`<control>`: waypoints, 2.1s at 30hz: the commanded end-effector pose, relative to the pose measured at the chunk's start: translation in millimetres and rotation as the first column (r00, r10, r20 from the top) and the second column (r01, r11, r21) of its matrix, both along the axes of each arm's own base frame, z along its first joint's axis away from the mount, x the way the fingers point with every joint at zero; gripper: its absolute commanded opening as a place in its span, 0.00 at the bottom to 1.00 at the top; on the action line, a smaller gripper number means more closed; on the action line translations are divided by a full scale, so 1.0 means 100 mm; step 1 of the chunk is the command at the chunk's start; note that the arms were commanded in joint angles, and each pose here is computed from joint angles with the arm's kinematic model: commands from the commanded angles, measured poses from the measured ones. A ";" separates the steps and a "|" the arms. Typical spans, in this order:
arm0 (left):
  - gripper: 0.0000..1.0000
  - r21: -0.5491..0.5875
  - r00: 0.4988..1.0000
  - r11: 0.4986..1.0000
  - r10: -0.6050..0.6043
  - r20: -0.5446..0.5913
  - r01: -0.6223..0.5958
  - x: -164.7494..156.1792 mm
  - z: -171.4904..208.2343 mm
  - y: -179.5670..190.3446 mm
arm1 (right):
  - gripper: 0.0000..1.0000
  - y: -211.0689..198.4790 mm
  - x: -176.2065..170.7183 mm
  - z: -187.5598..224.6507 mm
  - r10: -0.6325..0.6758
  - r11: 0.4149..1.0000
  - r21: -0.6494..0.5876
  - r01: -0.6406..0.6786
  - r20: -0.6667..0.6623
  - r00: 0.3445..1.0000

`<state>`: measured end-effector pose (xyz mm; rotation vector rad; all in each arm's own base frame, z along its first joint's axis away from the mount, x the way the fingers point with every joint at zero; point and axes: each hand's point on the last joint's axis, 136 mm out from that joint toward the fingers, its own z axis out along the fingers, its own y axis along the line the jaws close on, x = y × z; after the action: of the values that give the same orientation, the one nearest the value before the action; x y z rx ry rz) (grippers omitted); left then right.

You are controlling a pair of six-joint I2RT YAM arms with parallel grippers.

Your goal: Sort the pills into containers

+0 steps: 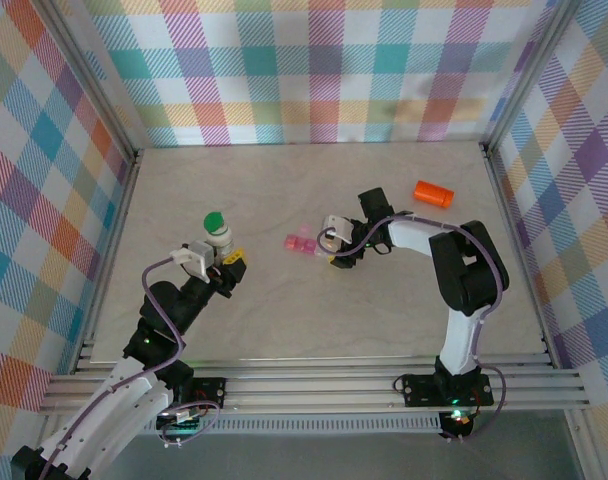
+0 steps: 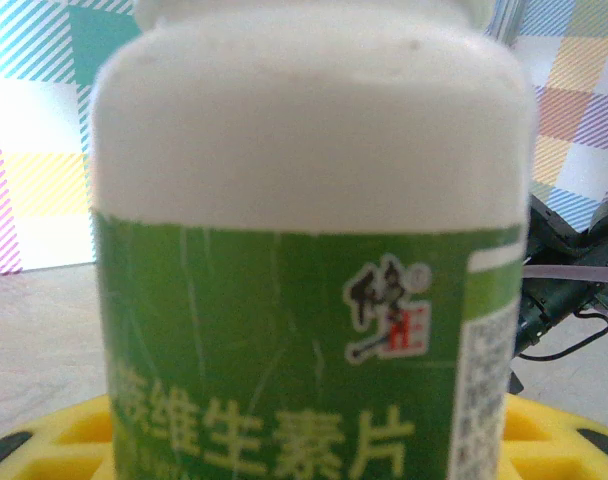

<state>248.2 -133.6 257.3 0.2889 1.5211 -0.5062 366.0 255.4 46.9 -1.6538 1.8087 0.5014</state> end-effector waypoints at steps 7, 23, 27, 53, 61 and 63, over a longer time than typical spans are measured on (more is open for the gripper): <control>0.00 -0.027 0.999 0.999 -0.019 0.035 0.020 -0.01 0.11 -0.02 | 0.71 -0.01 -0.07 -0.11 0.046 0.999 -0.007 -0.046 -0.052 0.998; 0.00 -0.029 0.999 0.999 -0.030 0.026 0.031 -0.02 0.09 -0.04 | 0.59 -0.01 0.02 -0.18 0.033 0.999 -0.035 -0.036 -0.062 0.998; 0.00 -0.029 0.999 0.999 -0.031 0.024 0.032 -0.02 0.09 -0.04 | 0.54 0.00 0.03 -0.19 0.033 0.999 -0.039 -0.036 -0.061 0.998; 0.00 -0.034 0.999 0.999 -0.038 0.019 0.039 -0.03 0.08 -0.05 | 0.40 -0.09 0.02 -0.15 0.067 0.990 -0.121 -0.075 -0.071 0.995; 0.00 -0.036 0.999 0.999 -0.040 0.021 0.040 -0.03 0.09 -0.05 | 0.39 -0.18 -0.03 -0.10 0.099 0.977 -0.180 -0.111 -0.074 0.992; 0.00 -0.038 0.999 0.998 -0.039 0.021 0.040 -0.04 0.09 -0.05 | 0.39 -0.20 -0.05 -0.08 0.109 0.973 -0.198 -0.122 -0.077 0.991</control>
<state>247.2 -139.3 254.0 0.3099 1.5329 -0.5359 368.3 241.1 28.2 -1.8472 1.8895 0.4400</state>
